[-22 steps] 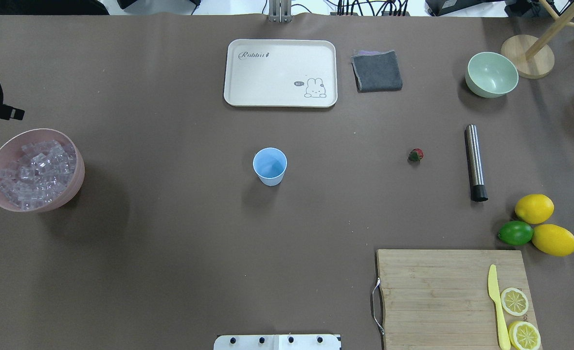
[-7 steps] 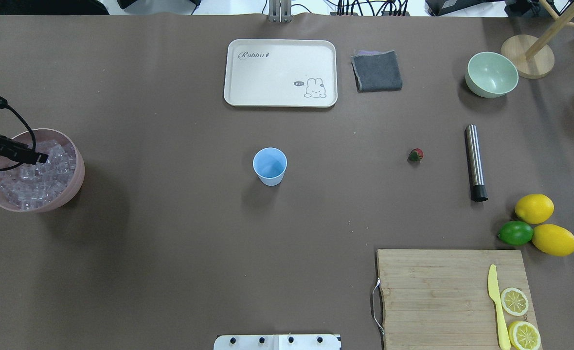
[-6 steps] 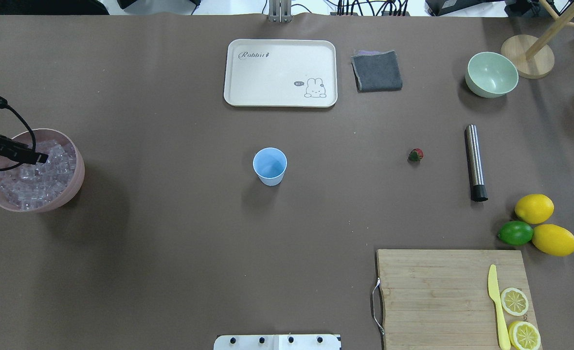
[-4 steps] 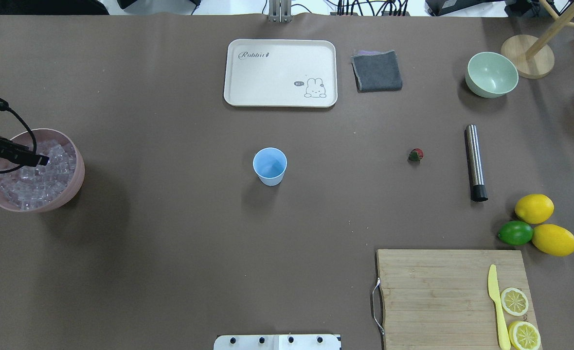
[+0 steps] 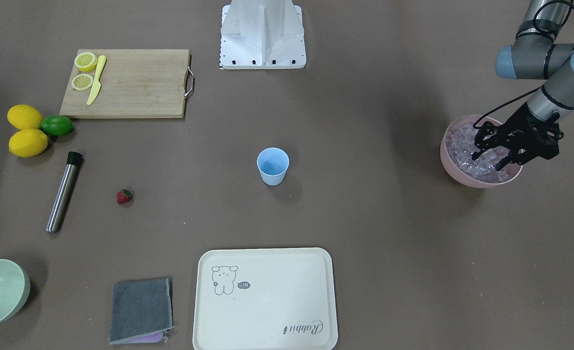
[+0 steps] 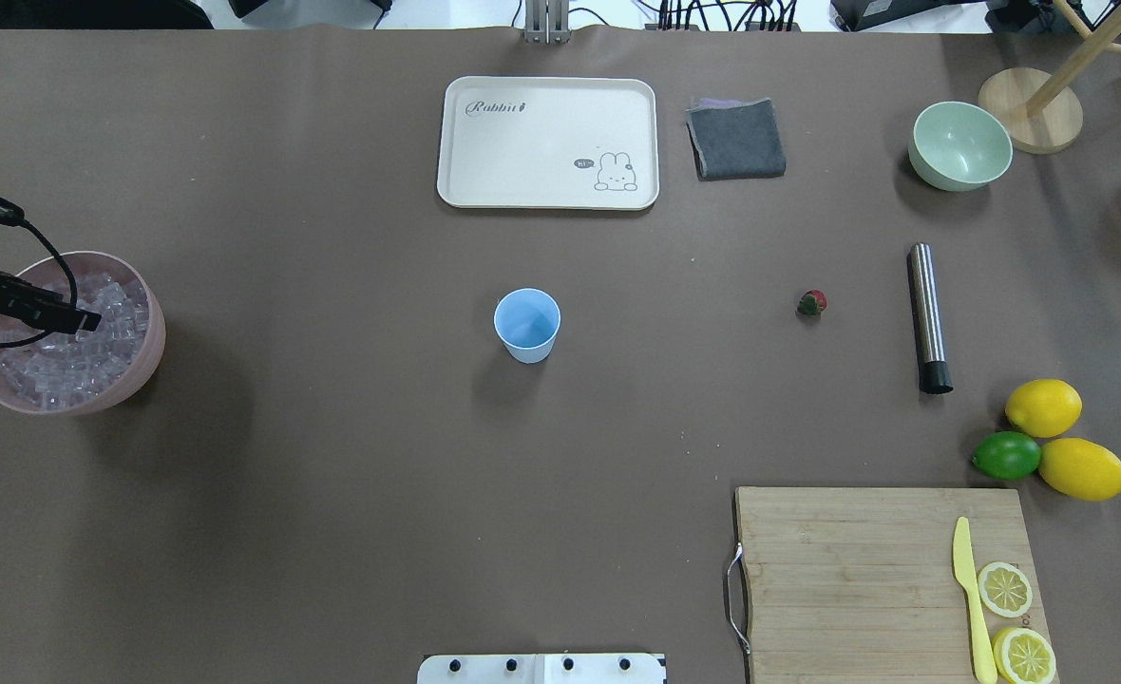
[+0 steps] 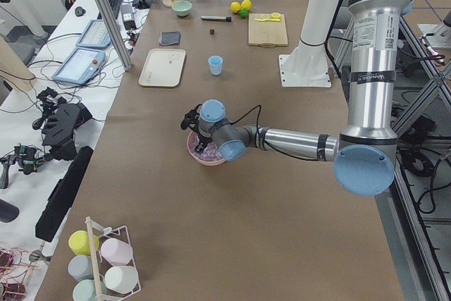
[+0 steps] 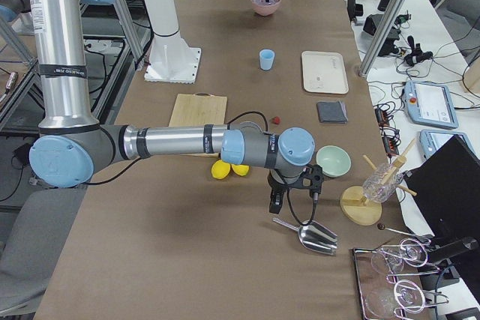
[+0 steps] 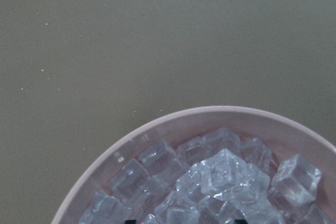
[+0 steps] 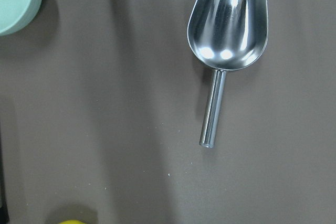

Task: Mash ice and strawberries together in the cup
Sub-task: 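Close the left gripper on one clear ice cube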

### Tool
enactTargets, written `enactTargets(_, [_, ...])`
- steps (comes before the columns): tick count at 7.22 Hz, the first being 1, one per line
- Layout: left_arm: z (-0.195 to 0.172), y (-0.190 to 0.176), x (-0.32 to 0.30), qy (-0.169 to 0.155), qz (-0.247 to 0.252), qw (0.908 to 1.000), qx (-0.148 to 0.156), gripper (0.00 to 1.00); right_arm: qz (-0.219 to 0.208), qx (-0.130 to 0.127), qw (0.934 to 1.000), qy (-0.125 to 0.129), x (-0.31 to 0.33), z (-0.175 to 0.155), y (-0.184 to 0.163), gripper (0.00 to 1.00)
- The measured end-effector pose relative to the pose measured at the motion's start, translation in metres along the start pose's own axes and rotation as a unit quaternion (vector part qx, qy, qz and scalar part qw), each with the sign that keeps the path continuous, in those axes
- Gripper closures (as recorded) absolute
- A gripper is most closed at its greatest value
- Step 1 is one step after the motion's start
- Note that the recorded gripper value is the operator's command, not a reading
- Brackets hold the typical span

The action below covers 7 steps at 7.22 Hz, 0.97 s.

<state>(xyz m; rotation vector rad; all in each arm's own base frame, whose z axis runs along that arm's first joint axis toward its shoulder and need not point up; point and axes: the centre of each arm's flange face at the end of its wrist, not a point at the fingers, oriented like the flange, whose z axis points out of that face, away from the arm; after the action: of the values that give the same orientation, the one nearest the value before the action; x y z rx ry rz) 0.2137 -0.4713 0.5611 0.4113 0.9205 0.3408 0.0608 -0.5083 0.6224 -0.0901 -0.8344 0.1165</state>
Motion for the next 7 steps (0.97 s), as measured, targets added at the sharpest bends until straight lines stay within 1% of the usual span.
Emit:
enactTargets(1, [0.0015, 0.0009, 0.0014, 0.001, 0.002, 1.0000, -0.001, 0.40, 0.000, 0.000, 1.0000, 0.000, 0.0001, 0.0001, 0.0001, 0.00])
enactTargets(2, [0.0021, 0.0025, 0.0018, 0.002, 0.002, 1.0000, -0.002, 0.55, 0.001, -0.001, 1.0000, -0.001, 0.0003, 0.0003, 0.0006, 0.00])
enactTargets(3, [0.0019, 0.0048, 0.0014, 0.002, 0.003, 1.0000, -0.002, 0.74, 0.001, -0.001, 1.0000, -0.001, 0.0001, 0.0002, 0.0007, 0.00])
enactTargets(4, [0.0015, 0.0066, 0.0008, 0.002, 0.003, 1.0000, -0.001, 0.88, 0.000, 0.000, 1.0000, -0.001, -0.0003, 0.0000, 0.0006, 0.00])
enactTargets(5, [0.0013, 0.0076, 0.0003, 0.002, 0.003, 1.0000, -0.001, 1.00, 0.000, 0.000, 1.0000, -0.002, -0.0008, -0.0004, 0.0006, 0.00])
enactTargets(7, [-0.0007, 0.0081, 0.0012, 0.004, 0.004, 1.0000, -0.001, 1.00, -0.001, 0.001, 1.0000, -0.002, -0.0017, -0.0011, 0.0005, 0.00])
